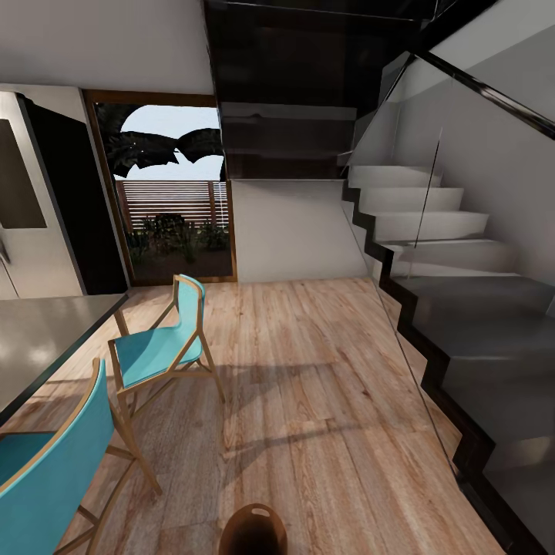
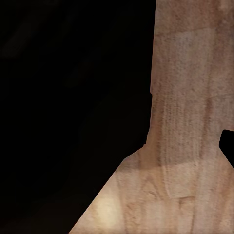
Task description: Put the three can of soda from the living room inside the tash can in the kitchen.
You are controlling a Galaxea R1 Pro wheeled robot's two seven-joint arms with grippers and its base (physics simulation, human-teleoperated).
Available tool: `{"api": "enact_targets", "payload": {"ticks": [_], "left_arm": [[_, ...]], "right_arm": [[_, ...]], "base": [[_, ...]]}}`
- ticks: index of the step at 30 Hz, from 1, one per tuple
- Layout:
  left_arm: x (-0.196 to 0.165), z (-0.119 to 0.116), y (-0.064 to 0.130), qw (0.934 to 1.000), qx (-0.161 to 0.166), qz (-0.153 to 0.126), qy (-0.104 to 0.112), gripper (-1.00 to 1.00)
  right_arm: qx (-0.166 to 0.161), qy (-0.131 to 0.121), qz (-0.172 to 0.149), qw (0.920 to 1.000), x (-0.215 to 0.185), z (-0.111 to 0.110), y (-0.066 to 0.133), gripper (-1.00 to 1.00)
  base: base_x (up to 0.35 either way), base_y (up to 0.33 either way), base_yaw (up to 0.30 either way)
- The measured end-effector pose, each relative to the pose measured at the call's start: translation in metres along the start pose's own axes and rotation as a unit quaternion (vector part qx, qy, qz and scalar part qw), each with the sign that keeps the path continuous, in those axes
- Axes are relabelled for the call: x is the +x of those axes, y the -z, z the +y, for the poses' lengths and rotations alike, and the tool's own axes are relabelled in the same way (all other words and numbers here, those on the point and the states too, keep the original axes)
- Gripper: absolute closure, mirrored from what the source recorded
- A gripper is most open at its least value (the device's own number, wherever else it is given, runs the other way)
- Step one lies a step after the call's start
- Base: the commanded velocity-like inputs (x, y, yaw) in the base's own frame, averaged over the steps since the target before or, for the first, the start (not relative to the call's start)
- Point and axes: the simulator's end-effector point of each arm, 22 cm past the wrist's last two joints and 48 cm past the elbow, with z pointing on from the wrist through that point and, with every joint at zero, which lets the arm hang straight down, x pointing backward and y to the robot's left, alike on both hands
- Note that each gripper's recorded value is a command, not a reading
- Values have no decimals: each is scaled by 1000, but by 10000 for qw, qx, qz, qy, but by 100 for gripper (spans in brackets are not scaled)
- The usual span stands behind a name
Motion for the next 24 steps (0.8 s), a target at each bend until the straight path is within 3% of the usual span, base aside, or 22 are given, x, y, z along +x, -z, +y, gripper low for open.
{"api": "enact_targets", "payload": {"ticks": [24], "left_arm": [[0,0,0,10000,0,0,0,-100]], "right_arm": [[0,0,0,10000,0,0,0,-100]], "base": [[0,0,0]]}}
